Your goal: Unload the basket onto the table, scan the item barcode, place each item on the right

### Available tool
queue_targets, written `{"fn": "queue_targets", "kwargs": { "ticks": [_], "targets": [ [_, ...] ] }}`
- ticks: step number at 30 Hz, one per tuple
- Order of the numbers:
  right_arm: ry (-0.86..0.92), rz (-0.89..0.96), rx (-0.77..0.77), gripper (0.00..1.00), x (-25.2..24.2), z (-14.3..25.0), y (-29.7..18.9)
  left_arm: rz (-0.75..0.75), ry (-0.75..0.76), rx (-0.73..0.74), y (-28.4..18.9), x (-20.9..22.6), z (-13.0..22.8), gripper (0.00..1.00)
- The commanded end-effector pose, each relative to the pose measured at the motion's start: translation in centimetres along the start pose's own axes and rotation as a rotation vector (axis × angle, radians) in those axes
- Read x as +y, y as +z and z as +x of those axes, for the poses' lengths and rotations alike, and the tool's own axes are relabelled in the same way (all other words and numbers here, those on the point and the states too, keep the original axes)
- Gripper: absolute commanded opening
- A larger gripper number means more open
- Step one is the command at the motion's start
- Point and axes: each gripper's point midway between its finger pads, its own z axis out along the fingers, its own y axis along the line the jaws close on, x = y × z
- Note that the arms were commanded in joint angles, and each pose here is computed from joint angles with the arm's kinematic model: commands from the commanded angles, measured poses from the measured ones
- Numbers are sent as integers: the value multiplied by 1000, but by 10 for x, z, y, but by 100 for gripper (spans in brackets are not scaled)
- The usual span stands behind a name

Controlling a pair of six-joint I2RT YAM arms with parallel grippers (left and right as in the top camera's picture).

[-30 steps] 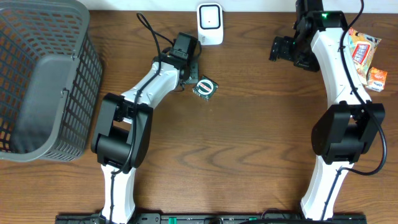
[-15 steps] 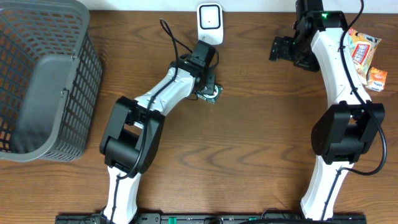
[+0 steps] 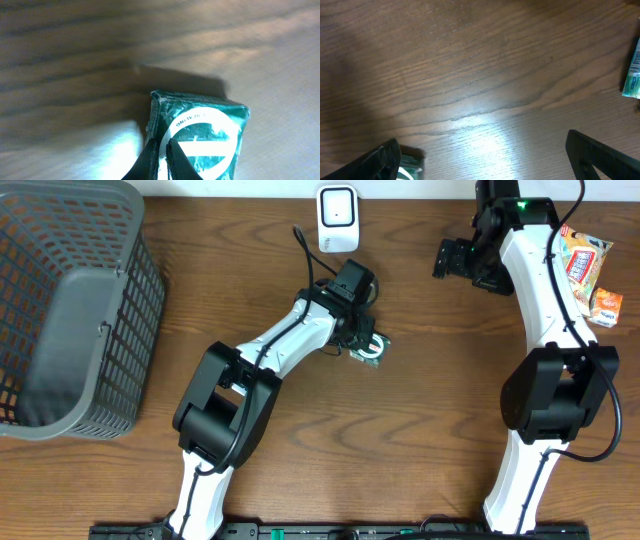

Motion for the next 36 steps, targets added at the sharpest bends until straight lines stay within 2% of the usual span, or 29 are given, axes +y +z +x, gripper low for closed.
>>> {"fn": "queue_targets", "kwargs": {
  "ticks": [1, 5, 10, 11, 14, 16, 17, 22, 23, 28, 31, 33, 36],
  "targets": [
    [-12, -1, 16, 99, 1, 2, 6, 114, 55, 5, -19, -26, 2, 8],
    [-12, -1, 16, 99, 1, 2, 6, 105, 86, -73, -48, -28, -14, 10],
    [-12, -1, 16, 99, 1, 2, 6, -104, 48, -206, -92, 15, -40, 16],
    [-12, -1, 16, 99, 1, 2, 6, -142, 36, -224, -101, 24, -42, 25],
    [-12, -1, 16, 99, 1, 2, 6, -225, -2, -249, -126, 48, -43, 39],
    [-12, -1, 16, 99, 1, 2, 6, -266, -25, -251, -139, 61, -41, 58],
    [-12, -1, 16, 99, 1, 2, 6, -300, -41, -251, -145, 71, -39, 61],
    [-12, -1, 16, 99, 1, 2, 6, -498, -275, -261, -170, 133, -26, 65],
    [-12, -1, 16, 99, 1, 2, 6, -506, -293, -252, -172, 140, -23, 72],
    [-12, -1, 16, 99, 1, 2, 6, -586, -363, -205, -185, 177, -7, 86],
    [-12, -1, 16, 99, 1, 2, 6, -606, -419, -194, -192, 196, 0, 88],
    [-12, -1, 16, 99, 1, 2, 6, -613, -442, -182, -195, 205, 4, 100],
    [-12, -1, 16, 99, 1, 2, 6, -627, -469, -154, -199, 215, 13, 98]
  ]
}}
